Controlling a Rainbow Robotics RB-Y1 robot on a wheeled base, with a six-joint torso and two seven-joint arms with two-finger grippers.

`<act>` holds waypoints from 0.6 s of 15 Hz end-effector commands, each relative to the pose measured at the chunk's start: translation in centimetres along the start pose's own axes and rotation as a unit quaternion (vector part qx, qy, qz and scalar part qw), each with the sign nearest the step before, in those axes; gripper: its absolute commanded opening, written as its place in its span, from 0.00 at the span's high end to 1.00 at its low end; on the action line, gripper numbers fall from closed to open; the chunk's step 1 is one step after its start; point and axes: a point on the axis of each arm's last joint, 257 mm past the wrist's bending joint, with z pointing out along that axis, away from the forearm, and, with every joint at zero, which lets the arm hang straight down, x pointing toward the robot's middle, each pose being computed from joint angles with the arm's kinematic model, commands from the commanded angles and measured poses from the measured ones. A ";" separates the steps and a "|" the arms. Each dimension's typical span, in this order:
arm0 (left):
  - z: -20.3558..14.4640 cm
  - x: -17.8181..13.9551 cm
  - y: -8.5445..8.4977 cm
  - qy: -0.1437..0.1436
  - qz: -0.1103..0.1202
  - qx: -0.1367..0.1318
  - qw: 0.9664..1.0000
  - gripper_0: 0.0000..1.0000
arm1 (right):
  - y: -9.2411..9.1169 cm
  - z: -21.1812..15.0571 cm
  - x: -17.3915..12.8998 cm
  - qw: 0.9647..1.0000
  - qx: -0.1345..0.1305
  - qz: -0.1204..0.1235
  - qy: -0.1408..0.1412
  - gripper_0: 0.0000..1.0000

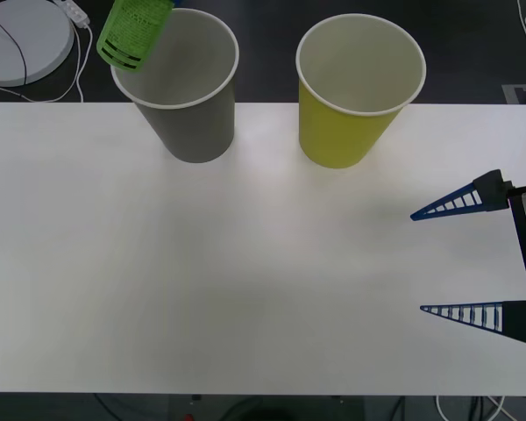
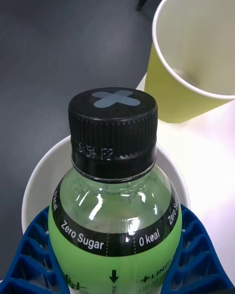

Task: Put the can into the green bin and the plastic bottle into the gray bin

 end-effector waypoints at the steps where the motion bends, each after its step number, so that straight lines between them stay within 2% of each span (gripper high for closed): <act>1: 0.2 -0.4 0.1 -0.006 0.001 -0.003 1.000 1.00 | 0.0 0.0 0.0 1.000 0.000 0.000 0.000 0.00; 5: 0.2 -0.6 0.3 -0.010 0.002 -0.006 1.000 0.99 | 0.0 0.0 0.0 1.000 0.000 0.000 0.000 0.00; 6: 0.3 -0.6 0.3 -0.010 0.003 -0.006 1.000 0.67 | 0.0 0.0 0.0 1.000 0.000 0.000 0.000 0.00; 7: 0.2 -0.6 0.4 -0.010 0.002 -0.007 1.000 0.00 | 0.0 0.0 0.0 1.000 0.000 0.000 0.000 0.00; 9: 0.2 -0.6 0.4 -0.011 0.002 -0.008 1.000 0.00 | 0.0 0.0 0.0 1.000 0.000 0.000 0.000 0.00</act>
